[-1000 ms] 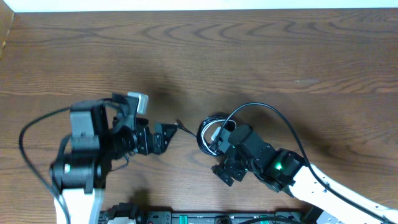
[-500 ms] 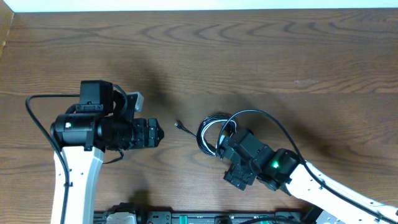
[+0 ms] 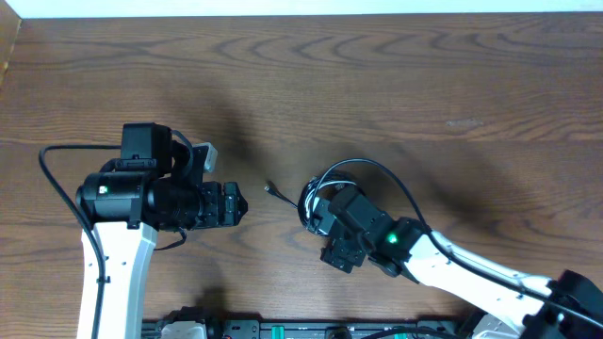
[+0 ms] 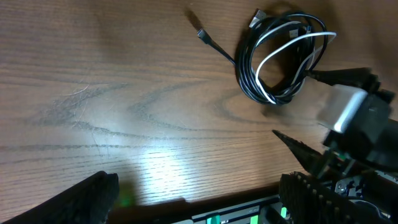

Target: Untangle cables

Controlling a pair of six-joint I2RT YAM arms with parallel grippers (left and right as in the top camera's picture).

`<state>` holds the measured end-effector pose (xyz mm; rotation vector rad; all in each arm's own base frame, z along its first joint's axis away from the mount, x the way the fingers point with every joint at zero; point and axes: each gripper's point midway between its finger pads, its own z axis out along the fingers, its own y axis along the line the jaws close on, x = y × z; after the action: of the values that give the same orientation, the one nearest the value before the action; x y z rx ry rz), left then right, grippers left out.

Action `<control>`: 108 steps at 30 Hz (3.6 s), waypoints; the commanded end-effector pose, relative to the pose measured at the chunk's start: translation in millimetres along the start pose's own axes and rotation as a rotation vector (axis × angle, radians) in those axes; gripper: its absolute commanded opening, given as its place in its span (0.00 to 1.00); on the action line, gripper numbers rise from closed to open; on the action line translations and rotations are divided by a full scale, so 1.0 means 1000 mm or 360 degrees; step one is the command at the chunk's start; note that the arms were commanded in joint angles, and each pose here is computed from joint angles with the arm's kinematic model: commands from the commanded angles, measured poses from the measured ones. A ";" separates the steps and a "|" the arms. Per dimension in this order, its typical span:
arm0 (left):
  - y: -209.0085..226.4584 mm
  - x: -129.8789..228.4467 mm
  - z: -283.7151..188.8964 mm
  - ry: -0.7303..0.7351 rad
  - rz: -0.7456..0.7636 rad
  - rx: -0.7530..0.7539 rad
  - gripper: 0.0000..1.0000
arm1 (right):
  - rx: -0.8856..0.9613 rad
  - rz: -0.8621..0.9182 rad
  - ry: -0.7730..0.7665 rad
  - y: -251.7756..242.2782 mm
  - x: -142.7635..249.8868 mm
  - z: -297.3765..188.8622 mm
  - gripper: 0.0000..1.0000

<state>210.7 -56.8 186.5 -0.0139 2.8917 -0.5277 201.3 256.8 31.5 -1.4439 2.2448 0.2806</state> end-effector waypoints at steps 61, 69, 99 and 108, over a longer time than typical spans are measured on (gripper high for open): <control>-0.110 0.003 0.006 -0.0125 0.1224 0.0475 0.91 | 0.0622 0.0379 -0.0562 -0.068 -0.065 -0.126 0.09; -0.111 -0.051 -0.005 -0.0453 0.0826 0.0333 0.98 | 0.0543 0.0927 -0.0058 -0.053 0.014 -0.082 0.85; -0.101 -0.030 0.001 -0.0291 0.0716 0.0314 0.99 | 0.0716 0.1351 -0.0443 -0.143 -0.062 -0.062 0.02; -0.095 -0.023 0.003 -0.0242 0.0711 0.0276 0.99 | 0.0839 0.1480 -0.0648 -0.207 -0.073 -0.123 0.01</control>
<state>230.1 -147.7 213.0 0.5602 2.6039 -0.6740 378.1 189.3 191.8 -0.0266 2.2140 0.2328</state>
